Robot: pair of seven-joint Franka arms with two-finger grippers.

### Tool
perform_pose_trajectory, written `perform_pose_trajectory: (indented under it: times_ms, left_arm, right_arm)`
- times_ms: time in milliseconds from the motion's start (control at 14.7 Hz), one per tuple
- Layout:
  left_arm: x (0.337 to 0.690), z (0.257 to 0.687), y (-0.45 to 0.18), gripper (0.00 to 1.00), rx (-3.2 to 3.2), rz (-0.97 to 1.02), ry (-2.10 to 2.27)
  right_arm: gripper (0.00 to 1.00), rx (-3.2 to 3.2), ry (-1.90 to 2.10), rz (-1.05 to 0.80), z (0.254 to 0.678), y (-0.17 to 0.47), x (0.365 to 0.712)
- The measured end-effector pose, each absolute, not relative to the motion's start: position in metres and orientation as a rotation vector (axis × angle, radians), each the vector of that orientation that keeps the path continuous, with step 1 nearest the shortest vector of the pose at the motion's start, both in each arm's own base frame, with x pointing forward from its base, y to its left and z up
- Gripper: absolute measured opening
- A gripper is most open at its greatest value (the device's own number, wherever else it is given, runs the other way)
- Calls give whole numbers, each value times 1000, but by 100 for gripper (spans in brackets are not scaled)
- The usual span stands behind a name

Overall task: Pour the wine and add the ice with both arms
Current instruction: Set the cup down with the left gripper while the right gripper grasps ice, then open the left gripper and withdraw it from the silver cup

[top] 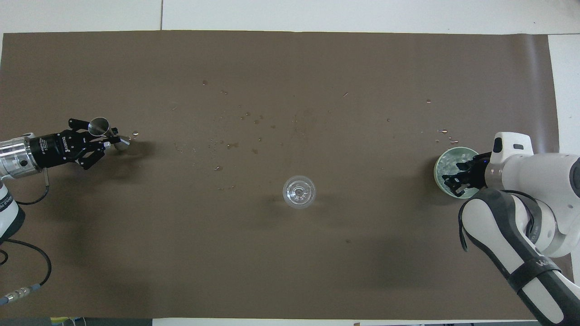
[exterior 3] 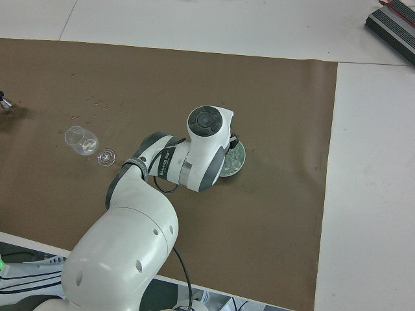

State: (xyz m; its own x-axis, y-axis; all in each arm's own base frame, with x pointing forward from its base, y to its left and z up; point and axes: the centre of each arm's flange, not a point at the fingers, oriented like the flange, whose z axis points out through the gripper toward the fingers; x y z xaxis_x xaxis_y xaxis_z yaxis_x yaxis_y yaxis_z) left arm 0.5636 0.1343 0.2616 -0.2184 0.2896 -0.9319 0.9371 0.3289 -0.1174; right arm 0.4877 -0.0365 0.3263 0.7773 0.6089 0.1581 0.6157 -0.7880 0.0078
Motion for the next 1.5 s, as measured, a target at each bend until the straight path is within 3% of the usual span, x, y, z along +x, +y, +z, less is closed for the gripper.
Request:
perform_pose_trajectory:
  times_ms: [751,955,1092,1433,1501]
  left_arm:
    - [547,239,175,21,1079,-845,1650]
    - [546,237,176,21,1091,-830,1641]
    - [545,236,176,21,1100,-817,1636]
    - [543,233,177,21,1101,-810,1640]
    - [543,233,177,27,1101,-809,1640]
  right_arm:
    - [51,-2919,-1003,-225,323,-37,485]
    - [48,-2918,-1002,-218,321,-37,483]
    - [37,-2918,-1002,-217,320,-37,483]
    - [35,-2917,-1004,-216,320,-36,483]
    - [34,-2917,-1004,-216,320,-36,483]
